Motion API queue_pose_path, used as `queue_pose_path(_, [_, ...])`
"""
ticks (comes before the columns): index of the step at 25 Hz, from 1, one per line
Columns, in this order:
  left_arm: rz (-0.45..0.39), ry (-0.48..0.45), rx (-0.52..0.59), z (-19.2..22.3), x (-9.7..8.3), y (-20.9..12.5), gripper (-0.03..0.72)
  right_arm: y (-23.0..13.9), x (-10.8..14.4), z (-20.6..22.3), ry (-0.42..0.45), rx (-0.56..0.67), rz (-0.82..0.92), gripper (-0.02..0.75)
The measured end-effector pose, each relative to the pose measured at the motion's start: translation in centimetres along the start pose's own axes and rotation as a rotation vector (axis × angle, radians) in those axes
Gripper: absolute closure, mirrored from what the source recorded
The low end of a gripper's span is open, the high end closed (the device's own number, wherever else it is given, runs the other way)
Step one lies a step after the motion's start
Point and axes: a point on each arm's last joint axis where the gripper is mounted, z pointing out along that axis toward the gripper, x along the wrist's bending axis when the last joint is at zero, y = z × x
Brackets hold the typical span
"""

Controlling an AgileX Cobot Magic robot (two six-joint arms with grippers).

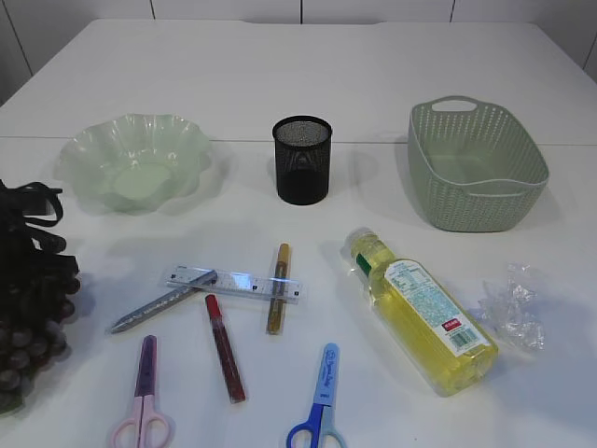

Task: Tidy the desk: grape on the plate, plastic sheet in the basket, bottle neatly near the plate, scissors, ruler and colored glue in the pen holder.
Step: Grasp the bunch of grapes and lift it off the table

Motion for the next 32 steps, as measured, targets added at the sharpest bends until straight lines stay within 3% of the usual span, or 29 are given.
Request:
queue_pose_path(10, [0.005, -0.013, -0.008, -5.3, 0.0, -3.2, 0.506, 0.1, -0.3, 0.0, -0.032, -0.014, -0.012, 0.207])
queue_pose_path(32, [0.01, -0.171, -0.368, -16.1, -0.6, -10.5, 0.509, 0.4, -0.3, 0.0, -0.038, -0.041, -0.015, 0.207])
